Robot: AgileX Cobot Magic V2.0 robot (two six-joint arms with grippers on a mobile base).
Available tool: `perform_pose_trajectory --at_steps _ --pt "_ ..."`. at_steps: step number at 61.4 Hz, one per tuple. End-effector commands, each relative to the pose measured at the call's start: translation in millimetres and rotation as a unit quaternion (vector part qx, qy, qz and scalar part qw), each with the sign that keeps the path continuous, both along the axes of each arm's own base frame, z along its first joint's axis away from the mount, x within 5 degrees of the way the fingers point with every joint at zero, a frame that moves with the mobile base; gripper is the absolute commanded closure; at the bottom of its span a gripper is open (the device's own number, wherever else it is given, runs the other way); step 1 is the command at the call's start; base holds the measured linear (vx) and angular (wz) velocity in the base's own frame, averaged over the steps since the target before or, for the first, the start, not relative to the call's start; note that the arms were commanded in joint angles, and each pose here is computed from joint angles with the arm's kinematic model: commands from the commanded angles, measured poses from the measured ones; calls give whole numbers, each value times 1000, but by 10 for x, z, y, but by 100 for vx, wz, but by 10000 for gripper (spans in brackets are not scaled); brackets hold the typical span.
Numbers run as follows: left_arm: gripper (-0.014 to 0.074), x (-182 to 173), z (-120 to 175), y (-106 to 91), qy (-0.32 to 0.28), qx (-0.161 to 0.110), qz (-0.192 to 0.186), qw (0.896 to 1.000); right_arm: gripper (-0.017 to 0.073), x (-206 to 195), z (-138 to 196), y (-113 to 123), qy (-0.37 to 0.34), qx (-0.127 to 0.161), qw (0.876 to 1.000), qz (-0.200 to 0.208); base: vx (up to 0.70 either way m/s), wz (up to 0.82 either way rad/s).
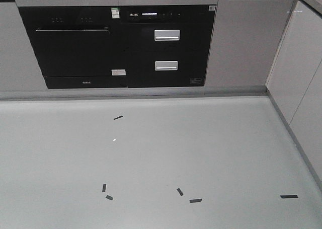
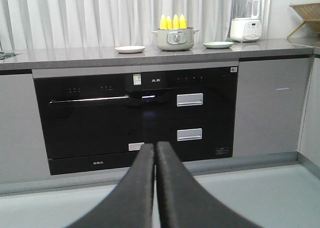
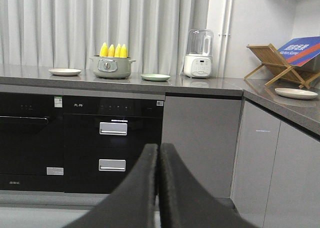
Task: Distribute corn equally
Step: 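Drive the base toward the counter with both grippers held closed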
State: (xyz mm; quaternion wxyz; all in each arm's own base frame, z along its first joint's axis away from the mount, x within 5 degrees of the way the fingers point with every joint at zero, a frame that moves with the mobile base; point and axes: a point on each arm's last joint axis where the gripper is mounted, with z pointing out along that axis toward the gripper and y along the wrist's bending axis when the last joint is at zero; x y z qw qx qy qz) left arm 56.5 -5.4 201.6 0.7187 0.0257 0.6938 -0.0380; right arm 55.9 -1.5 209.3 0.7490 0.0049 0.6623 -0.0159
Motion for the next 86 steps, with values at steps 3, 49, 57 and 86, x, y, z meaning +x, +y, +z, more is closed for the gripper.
perform_pose_trajectory --at_steps 3,49,57,86 --pt "601 -16 60 15 -41 -11 7 999 564 -9 36 1 -36 -9 999 -2 0 0" --pt "601 -16 60 15 -41 -11 7 999 564 -9 36 1 -36 -9 999 -2 0 0" --pt "601 -16 60 15 -41 -11 7 999 564 -9 36 1 -36 -9 999 -2 0 0" --pt "601 -16 60 15 -41 -11 7 999 564 -9 36 1 -36 -9 999 -2 0 1"
